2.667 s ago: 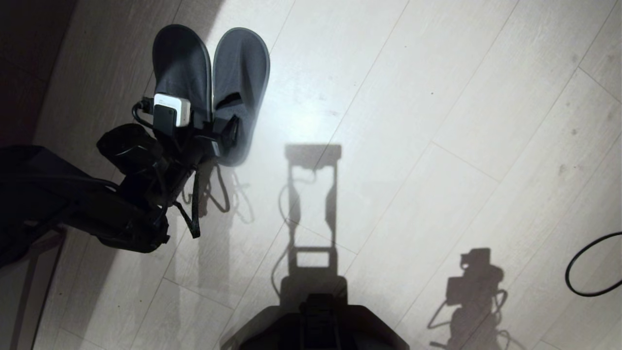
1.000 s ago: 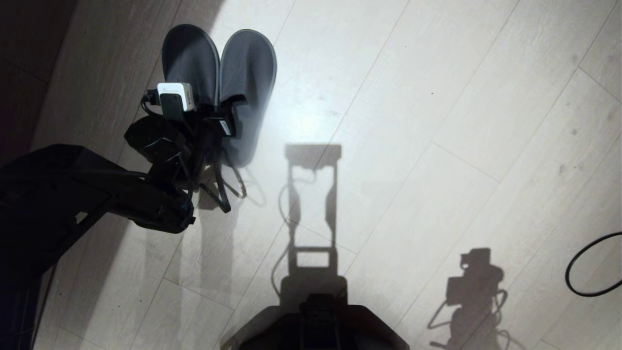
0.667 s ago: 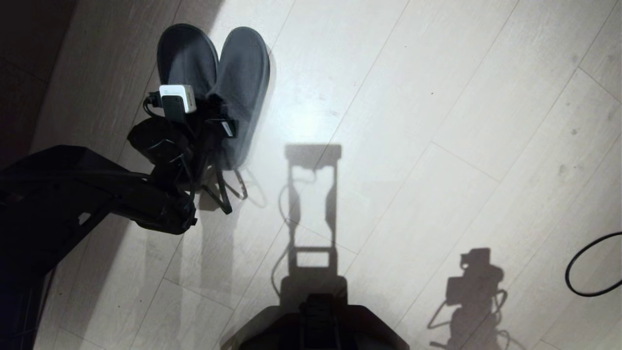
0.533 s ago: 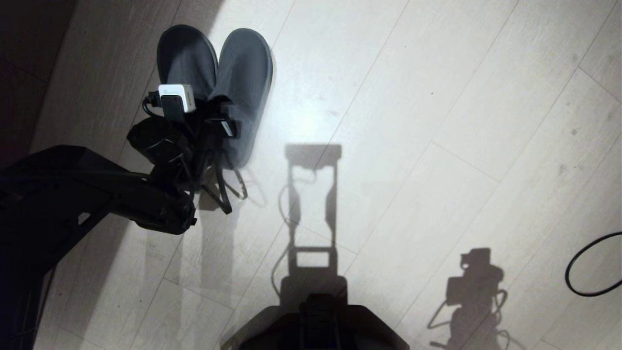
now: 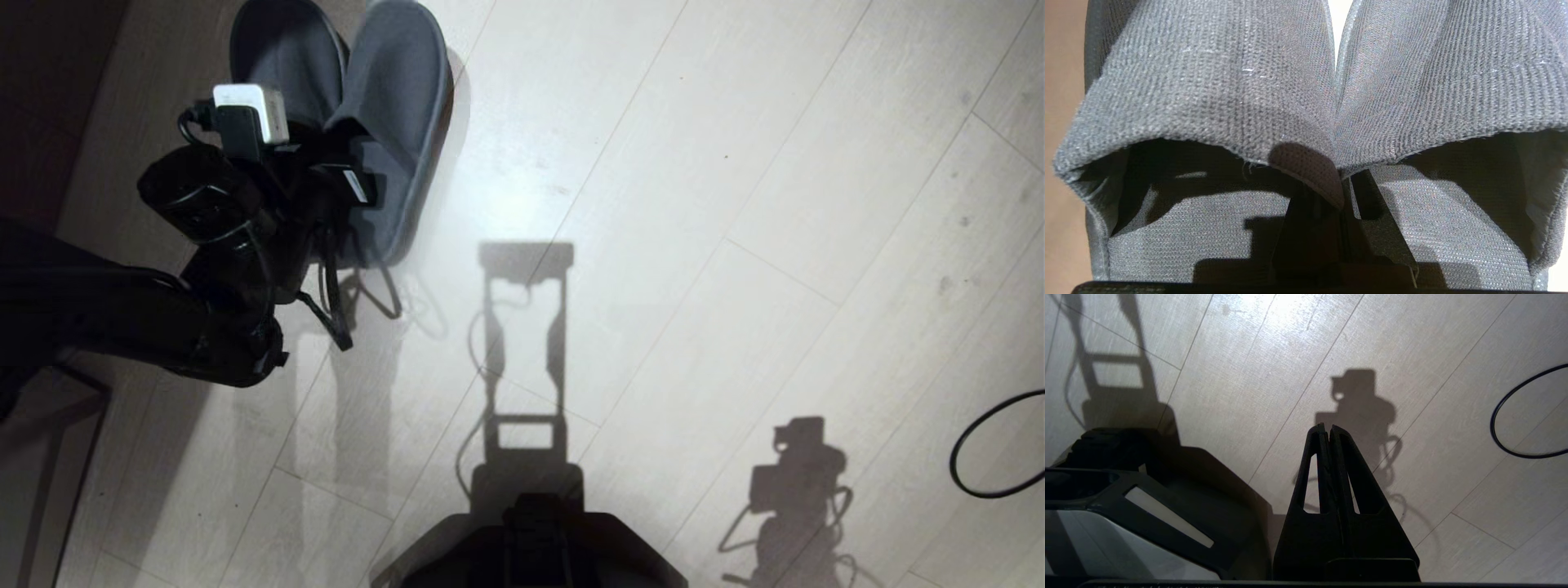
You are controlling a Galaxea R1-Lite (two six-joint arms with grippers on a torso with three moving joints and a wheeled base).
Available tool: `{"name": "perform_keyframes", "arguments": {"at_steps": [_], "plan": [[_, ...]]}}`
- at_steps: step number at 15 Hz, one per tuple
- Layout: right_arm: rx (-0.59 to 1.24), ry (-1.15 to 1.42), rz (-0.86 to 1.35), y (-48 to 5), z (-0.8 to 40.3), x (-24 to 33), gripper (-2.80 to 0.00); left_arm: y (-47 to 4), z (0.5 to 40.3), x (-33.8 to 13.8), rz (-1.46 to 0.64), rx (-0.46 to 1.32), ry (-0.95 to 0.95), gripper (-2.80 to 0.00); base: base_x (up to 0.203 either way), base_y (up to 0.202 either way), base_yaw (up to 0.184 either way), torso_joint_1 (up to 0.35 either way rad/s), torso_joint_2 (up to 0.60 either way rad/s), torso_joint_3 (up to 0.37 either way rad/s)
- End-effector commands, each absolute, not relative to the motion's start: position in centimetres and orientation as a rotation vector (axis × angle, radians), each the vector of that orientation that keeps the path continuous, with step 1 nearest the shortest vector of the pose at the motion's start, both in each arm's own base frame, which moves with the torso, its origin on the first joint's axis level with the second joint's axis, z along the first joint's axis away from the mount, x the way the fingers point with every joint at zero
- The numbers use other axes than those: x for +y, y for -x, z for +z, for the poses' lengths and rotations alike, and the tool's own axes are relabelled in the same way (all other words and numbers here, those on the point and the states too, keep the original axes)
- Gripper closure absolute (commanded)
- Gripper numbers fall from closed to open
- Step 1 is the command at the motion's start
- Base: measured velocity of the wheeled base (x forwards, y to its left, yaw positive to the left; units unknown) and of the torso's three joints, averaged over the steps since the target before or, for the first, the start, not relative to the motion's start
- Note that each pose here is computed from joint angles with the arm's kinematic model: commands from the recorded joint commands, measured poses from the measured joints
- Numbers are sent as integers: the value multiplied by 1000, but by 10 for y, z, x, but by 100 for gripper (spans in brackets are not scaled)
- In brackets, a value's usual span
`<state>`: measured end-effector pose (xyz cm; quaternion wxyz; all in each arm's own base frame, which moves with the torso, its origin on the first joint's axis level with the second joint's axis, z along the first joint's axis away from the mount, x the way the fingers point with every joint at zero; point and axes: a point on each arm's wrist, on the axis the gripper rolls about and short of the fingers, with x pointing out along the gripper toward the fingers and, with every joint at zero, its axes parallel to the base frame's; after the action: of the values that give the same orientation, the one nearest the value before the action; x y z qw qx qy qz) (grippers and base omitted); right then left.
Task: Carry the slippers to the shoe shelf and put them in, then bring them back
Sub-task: Pick up the slippers on the floor, then place the slippers into the shoe cabinet
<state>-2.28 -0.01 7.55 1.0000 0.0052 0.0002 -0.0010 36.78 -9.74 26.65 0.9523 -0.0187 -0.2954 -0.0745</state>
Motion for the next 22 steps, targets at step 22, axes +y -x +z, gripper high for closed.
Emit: {"name": "perform_keyframes", "arguments": {"at_steps": [22], "plan": [[0, -11, -2, 23, 75, 0, 0, -56, 262, -8, -184, -498, -123, 0, 0, 0, 0, 0, 0, 0]]}}
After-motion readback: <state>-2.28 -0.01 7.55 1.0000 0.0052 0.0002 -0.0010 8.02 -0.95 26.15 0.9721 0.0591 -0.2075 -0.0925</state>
